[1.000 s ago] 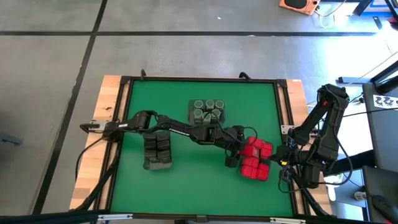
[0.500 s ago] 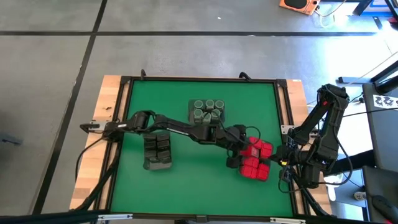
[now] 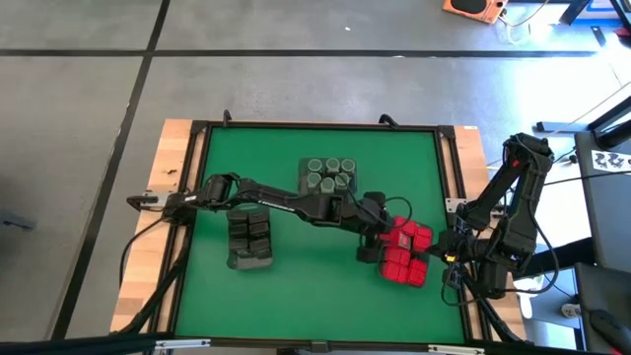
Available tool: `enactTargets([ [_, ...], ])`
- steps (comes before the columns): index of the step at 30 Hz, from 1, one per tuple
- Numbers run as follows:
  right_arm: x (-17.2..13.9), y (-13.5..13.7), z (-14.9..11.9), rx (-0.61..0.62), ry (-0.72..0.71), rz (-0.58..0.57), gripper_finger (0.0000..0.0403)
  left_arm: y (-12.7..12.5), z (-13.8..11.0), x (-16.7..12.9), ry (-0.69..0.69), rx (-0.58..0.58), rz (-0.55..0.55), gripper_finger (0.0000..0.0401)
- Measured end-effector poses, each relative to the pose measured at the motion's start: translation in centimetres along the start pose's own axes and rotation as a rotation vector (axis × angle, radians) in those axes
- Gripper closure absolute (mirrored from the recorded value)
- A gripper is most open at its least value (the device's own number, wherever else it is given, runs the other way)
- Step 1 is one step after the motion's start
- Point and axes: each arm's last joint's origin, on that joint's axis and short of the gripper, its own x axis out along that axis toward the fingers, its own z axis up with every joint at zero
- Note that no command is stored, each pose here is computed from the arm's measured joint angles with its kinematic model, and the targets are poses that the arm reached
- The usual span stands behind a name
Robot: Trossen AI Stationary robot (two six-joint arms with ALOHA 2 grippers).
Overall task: Sort spices by type
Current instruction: Put the red seasoning can into the right black bin
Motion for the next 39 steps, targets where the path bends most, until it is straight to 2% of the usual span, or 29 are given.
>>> enactTargets([
  [10,0.0,-0.1,0.0,-0.004,0.0,-0.004,0.0397,-1.9,0.1,0.1,-0.011,0.086,-0.033,0.0324],
  [16,0.0,0.0,0.0,-0.001,-0.003,-0.001,0.0397,-1.0,-0.7,1.4,-0.051,0.074,-0.003,0.0383],
  [21,0.1,0.2,0.0,0.007,-0.004,0.008,0.0397,-0.6,-1.4,2.5,-0.091,0.072,-0.028,0.0399],
  [27,0.1,0.2,0.0,0.005,-0.012,0.005,0.0397,-0.6,-1.6,2.8,-0.104,0.07,-0.032,0.0392],
  [30,0.1,0.2,0.1,0.004,-0.047,0.0,0.0397,-0.8,-0.4,1.7,-0.123,0.073,-0.034,0.0389],
  [34,0.1,0.1,0.2,0.001,-0.107,-0.011,0.0397,-1.4,2.2,-1.3,-0.126,0.09,-0.025,0.0389],
  [37,0.1,0.1,0.3,0.002,-0.126,-0.011,0.0397,-1.7,2.6,-3.0,-0.034,0.099,0.01,0.0389],
  [39,0.3,0.1,0.1,0.0,-0.122,-0.016,0.0397,-1.9,2.1,-3.3,0.049,0.11,0.025,0.0389],
])
